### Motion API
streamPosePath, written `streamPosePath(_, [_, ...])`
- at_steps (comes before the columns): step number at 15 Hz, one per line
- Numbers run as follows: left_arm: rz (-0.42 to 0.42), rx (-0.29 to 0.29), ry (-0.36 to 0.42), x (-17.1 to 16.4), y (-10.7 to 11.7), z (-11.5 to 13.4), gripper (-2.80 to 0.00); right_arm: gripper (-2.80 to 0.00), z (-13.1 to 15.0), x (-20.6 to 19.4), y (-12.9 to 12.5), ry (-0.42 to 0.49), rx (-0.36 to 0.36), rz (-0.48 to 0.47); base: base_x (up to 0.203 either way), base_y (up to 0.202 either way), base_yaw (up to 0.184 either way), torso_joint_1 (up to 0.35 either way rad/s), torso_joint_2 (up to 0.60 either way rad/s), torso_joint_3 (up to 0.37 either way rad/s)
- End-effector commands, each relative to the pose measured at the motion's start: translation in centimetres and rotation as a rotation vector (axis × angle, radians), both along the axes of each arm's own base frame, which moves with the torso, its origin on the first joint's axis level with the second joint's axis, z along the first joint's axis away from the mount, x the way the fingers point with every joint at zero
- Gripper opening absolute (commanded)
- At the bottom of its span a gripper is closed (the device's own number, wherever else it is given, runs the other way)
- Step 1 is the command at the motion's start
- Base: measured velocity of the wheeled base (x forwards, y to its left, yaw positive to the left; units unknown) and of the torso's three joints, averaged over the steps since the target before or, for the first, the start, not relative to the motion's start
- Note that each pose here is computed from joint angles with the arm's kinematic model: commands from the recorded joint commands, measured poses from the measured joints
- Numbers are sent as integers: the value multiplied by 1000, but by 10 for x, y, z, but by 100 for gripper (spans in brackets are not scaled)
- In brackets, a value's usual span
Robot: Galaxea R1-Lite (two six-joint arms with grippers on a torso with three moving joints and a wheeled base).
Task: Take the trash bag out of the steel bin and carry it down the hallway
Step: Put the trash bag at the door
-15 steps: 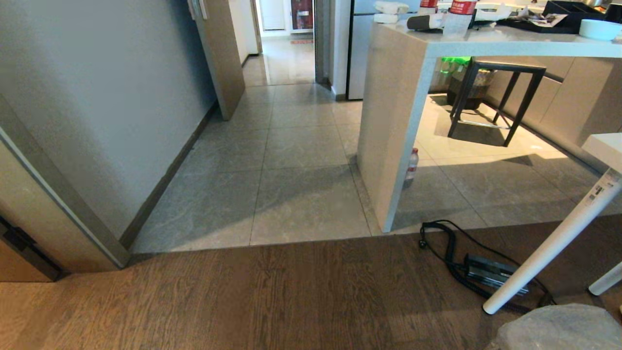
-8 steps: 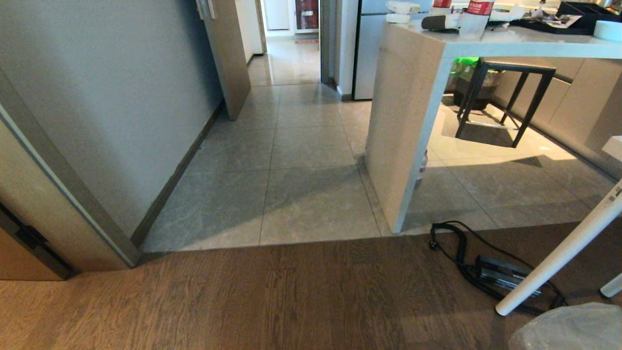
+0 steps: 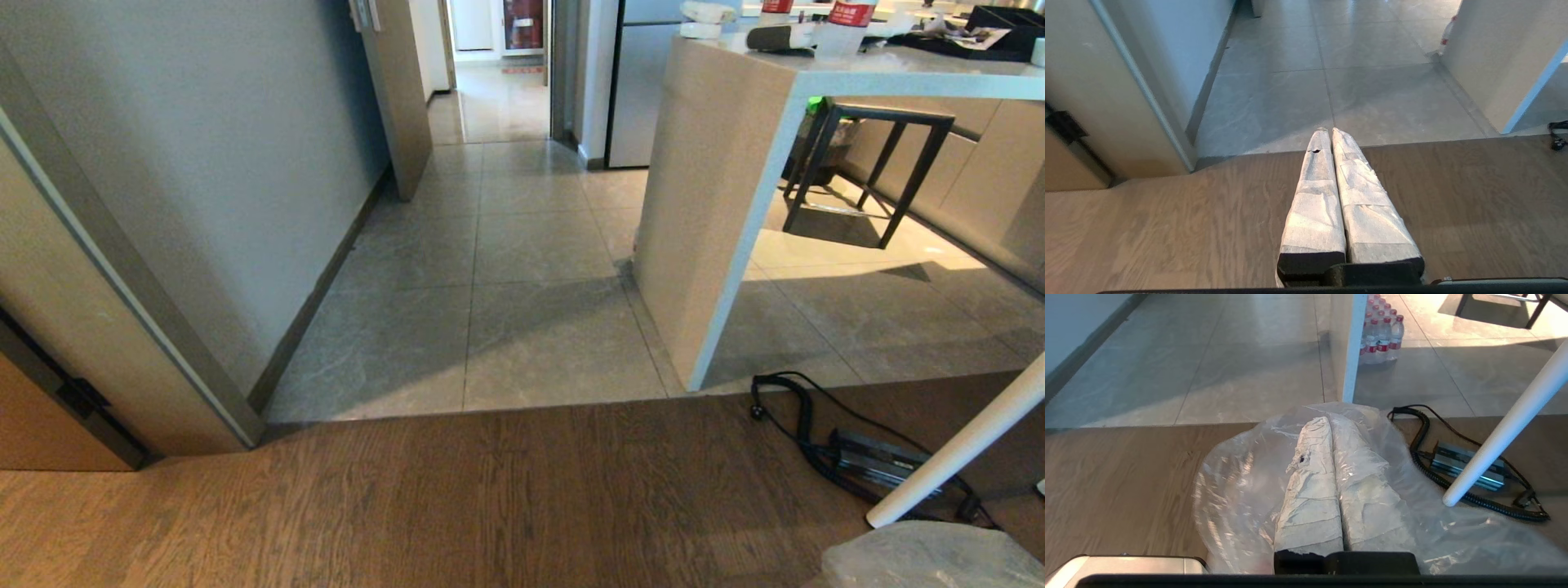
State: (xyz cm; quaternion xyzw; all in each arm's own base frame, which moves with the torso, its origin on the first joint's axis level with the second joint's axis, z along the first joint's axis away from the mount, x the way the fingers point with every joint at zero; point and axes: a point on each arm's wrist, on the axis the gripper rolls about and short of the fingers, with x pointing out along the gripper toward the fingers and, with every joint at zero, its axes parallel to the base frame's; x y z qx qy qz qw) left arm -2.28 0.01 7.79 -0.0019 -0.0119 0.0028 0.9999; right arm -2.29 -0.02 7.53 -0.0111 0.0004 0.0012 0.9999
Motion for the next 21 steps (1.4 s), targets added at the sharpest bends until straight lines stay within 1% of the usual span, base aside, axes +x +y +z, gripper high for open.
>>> streamPosePath(1, [0, -1, 11, 1, 0, -3, -280, -280, 0, 0, 0, 1, -1, -1, 0, 0, 0, 0, 0, 0])
streamPosePath(12, [1, 7, 11, 1, 0, -3, -280, -280, 0, 0, 0, -1, 8, -2, 0, 0, 0, 0, 0, 0])
streamPosePath(21, [1, 8, 10, 1, 0, -3, -280, -280, 0, 0, 0, 1, 2, 0, 0, 0, 0, 0, 0, 0])
